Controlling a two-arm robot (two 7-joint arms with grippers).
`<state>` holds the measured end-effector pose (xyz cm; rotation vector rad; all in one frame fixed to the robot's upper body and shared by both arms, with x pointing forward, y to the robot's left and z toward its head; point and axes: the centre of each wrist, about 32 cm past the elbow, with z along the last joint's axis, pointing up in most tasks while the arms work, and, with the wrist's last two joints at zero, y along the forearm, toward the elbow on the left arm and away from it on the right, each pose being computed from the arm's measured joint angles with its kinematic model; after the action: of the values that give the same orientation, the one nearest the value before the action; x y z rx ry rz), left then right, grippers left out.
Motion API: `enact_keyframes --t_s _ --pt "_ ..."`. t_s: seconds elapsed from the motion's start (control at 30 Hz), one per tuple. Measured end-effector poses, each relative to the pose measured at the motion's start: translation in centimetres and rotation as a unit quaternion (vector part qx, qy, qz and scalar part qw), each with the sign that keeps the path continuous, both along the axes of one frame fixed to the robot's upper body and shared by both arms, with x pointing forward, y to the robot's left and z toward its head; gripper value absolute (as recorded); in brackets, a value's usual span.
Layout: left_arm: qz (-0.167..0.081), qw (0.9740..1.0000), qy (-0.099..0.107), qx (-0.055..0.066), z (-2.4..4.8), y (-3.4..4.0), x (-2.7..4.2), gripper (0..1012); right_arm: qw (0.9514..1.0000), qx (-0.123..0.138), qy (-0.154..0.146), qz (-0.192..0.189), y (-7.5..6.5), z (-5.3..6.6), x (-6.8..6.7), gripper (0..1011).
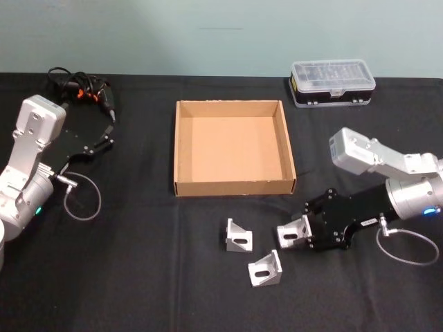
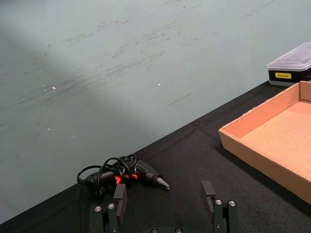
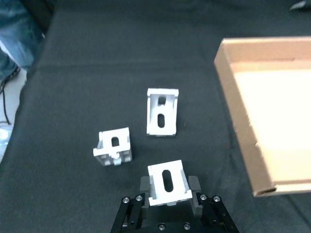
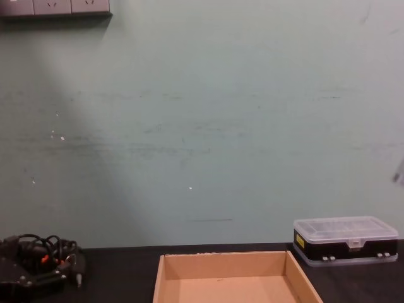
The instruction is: Use one hand to pick up the angle iron from the table and place it into the box.
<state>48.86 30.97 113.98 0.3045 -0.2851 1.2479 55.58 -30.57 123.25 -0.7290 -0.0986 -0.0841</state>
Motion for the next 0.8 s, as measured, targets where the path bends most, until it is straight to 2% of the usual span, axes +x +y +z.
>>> enact_keyframes --t_s 0.2,0.33,0.37,0.47,0.5,0.67,0.8 --pt "0.0 1.0 0.0 0.0 0.0 0.0 0.0 1000 0.9997 0.021 -0.014 -0.004 -0.1 1.3 0.2 474" --pt "0.0 1.0 0.0 0.0 0.0 0.0 0.0 1000 0.9981 0.039 -0.042 -0.022 -0.1 2.5 0.5 474" --pt "0.0 1.0 0.0 0.0 0.0 0.0 0.0 1000 0.9981 0.039 -0.042 -0.022 -0.1 2.5 0.5 474" --pt "0.0 1.0 0.0 0.0 0.0 0.0 0.0 1000 0.9957 0.052 -0.064 -0.041 0.0 3.1 0.7 474" --pt "0.0 1.0 0.0 0.0 0.0 0.0 0.0 1000 0.9935 0.061 -0.079 -0.054 0.1 3.5 0.9 474" --pt "0.0 1.0 0.0 0.0 0.0 0.0 0.0 1000 0.9894 0.074 -0.099 -0.076 0.4 3.6 1.4 474" --pt "0.0 1.0 0.0 0.0 0.0 0.0 0.0 1000 0.984 0.085 -0.12 -0.101 1.1 3.5 2.2 474"
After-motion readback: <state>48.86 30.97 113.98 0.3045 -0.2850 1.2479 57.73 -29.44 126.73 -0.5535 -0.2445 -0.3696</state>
